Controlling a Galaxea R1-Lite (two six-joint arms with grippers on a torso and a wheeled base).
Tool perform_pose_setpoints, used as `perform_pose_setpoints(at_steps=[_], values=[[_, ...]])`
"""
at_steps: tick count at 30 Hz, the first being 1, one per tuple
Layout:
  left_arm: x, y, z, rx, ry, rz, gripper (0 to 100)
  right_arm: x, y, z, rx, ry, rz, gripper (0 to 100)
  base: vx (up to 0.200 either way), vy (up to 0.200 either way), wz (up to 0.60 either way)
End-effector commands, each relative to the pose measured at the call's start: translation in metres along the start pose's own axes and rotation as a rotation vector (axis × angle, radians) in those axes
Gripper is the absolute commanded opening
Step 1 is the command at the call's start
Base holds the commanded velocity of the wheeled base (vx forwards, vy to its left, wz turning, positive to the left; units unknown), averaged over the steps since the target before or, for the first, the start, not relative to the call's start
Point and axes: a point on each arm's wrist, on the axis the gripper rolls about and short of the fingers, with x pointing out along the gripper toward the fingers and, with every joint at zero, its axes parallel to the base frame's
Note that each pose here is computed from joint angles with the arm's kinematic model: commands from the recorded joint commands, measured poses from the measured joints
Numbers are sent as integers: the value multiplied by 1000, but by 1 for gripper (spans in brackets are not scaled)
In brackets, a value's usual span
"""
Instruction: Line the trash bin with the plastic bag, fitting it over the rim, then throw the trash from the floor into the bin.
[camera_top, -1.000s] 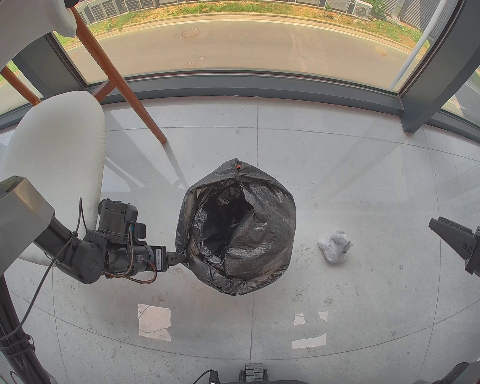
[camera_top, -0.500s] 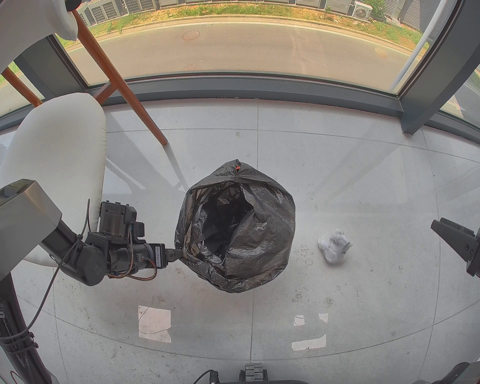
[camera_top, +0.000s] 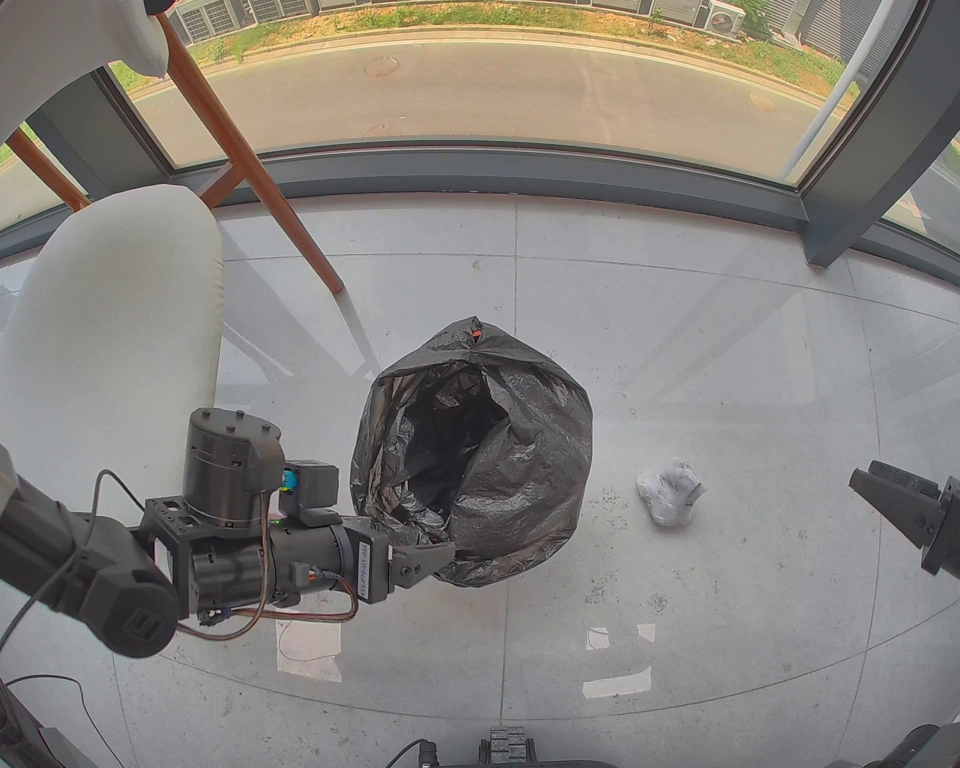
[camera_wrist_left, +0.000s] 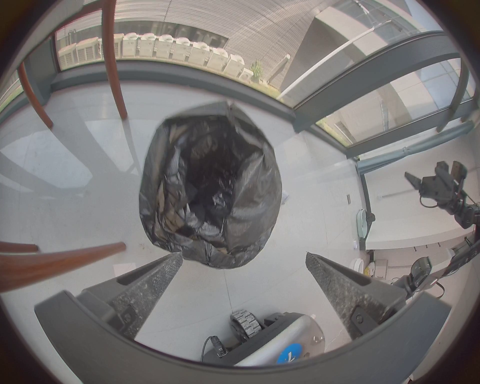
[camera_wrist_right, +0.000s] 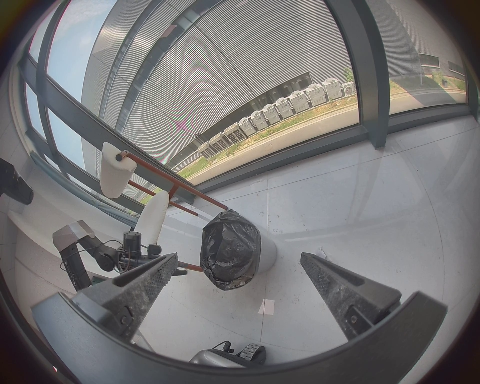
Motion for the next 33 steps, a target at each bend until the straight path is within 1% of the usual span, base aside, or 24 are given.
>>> perform_pose_setpoints(at_steps=[1,3,4,6,8,9,10,11,12,13,16,19,22,23,24,25,26,27,28,29,30,31,32,33], values=[[-47,-26,9,33,-120,-87,100,-3,-5,-15,-6,35,-20,100,0,0,0],[-64,-29,13,22,-172,-103,100,-9,-5,-23,-35,34,-34,100,0,0,0],[-77,-32,16,13,-213,-112,100,-16,-5,-30,-63,25,-42,100,0,0,0],[-95,-34,20,4,-274,-123,100,-25,-3,-37,-85,3,-51,100,0,0,0],[-121,-35,23,-18,-364,-109,100,-37,-2,-46,-103,-30,-52,100,0,0,0],[-130,-33,24,-31,-403,-80,100,-42,-1,-50,-112,-46,-52,100,0,0,0],[-141,-28,25,-54,-454,-22,100,-47,0,-54,-128,-62,-51,100,0,0,0],[-146,-25,26,-65,-478,8,100,-49,0,-56,-137,-70,-49,100,0,0,0],[-165,-15,27,-97,-560,101,100,-56,0,-64,-174,-98,-59,100,0,0,0],[-178,-10,26,-113,-615,149,100,-61,-1,-71,-204,-116,-78,100,0,0,0],[-203,0,17,-139,-705,277,100,-71,-2,-87,-263,-153,-100,100,0,0,0],[-226,2,-6,-157,-765,399,100,-86,0,-103,-293,-164,-104,100,0,0,0],[-245,-5,-39,-174,-809,498,100,-101,4,-114,-341,-209,-97,100,0,0,0],[-245,-5,-39,-174,-809,498,100,-101,4,-114,-341,-209,-97,100,0,0,0],[-251,-9,-52,-181,-815,522,100,-108,7,-114,-353,-237,-93,100,0,0,0],[-258,-15,-71,-198,-800,554,100,-115,14,-103,-356,-265,-90,100,0,0,0],[-260,-17,-79,-204,-789,564,100,-118,18,-97,-356,-280,-88,100,0,0,0],[-264,-21,-90,-211,-769,575,100,-121,23,-87,-338,-287,-93,100,0,0,0],[-264,-21,-90,-211,-769,575,100,-121,23,-87,-338,-287,-93,100,0,0,0],[-267,-24,-106,-224,-729,582,100,-117,25,-71,-271,-254,-120,100,0,0,0],[-267,-24,-106,-224,-729,582,100,-117,25,-71,-271,-254,-120,100,0,0,0],[-266,-25,-121,-215,-672,597,100,-104,26,-47,-207,-202,-166,100,0,0,0],[-265,-25,-123,-209,-661,599,100,-101,26,-42,-200,-189,-174,100,0,0,0],[-267,-27,-131,-187,-652,603,100,-91,26,-27,-185,-154,-189,100,0,0,0]])
